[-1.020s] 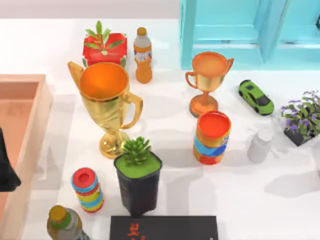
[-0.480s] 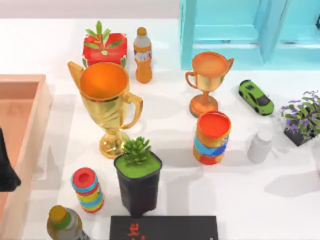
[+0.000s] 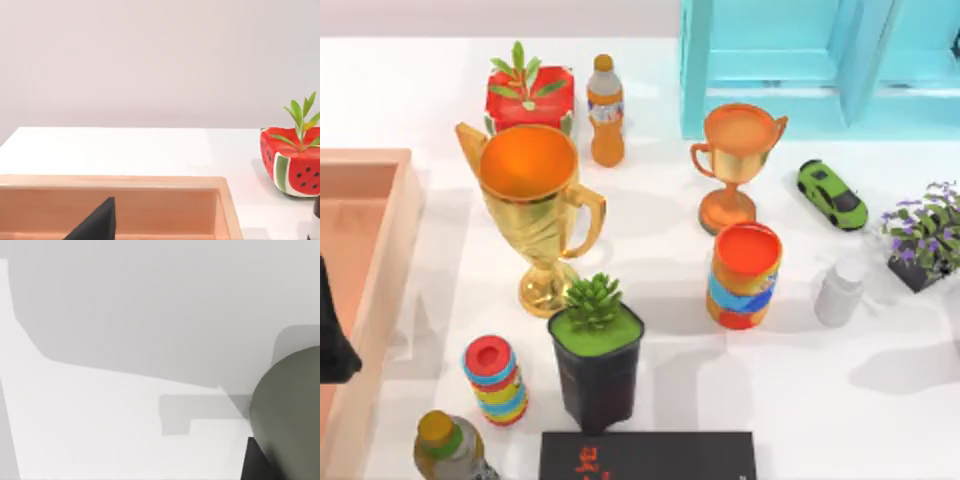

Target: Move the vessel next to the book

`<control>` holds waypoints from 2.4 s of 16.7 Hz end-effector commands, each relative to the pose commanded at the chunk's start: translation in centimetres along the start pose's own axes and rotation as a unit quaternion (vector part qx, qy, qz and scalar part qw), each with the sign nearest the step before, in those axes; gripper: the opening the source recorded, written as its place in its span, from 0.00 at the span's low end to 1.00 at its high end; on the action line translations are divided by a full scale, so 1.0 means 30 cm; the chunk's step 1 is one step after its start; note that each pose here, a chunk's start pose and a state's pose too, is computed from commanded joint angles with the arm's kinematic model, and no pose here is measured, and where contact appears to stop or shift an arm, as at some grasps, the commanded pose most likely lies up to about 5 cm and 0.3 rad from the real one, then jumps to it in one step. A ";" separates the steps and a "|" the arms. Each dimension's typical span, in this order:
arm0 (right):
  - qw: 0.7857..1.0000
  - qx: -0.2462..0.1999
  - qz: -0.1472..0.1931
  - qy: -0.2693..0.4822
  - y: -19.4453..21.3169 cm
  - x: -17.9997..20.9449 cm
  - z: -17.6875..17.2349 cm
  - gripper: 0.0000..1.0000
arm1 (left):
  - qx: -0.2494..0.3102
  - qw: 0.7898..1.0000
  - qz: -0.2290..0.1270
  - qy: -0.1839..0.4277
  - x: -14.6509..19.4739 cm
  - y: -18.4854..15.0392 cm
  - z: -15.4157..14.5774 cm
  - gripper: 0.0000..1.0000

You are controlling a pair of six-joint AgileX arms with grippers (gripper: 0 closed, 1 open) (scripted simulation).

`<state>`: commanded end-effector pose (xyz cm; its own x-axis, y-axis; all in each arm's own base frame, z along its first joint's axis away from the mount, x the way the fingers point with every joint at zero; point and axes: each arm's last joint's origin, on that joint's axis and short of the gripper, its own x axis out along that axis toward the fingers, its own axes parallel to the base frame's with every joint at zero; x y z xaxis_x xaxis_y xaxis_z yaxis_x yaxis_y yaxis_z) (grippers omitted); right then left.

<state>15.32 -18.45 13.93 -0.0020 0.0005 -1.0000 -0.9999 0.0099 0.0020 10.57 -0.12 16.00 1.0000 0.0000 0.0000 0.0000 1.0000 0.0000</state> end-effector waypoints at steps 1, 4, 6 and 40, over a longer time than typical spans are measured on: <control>1.000 0.000 0.000 0.000 0.000 0.000 0.000 0.00 | 0.000 1.000 0.000 0.000 0.000 0.000 0.000 1.00; 1.000 0.000 0.000 0.000 0.000 0.000 0.000 0.00 | 0.000 1.000 0.000 0.000 0.000 0.000 0.000 1.00; 1.000 0.000 0.000 0.000 0.000 0.000 0.000 0.00 | 0.000 1.000 0.000 0.000 0.000 0.000 0.000 1.00; 0.960 0.254 -0.107 -0.048 -0.423 -0.515 0.441 0.00 | 0.000 1.000 0.000 0.000 0.000 0.000 0.000 1.00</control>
<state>28.16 -5.36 29.34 0.2291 0.0363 -0.9727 -0.8431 0.5068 -0.1797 10.57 -0.12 16.00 1.0000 0.0000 0.0000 0.0000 1.0000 0.0000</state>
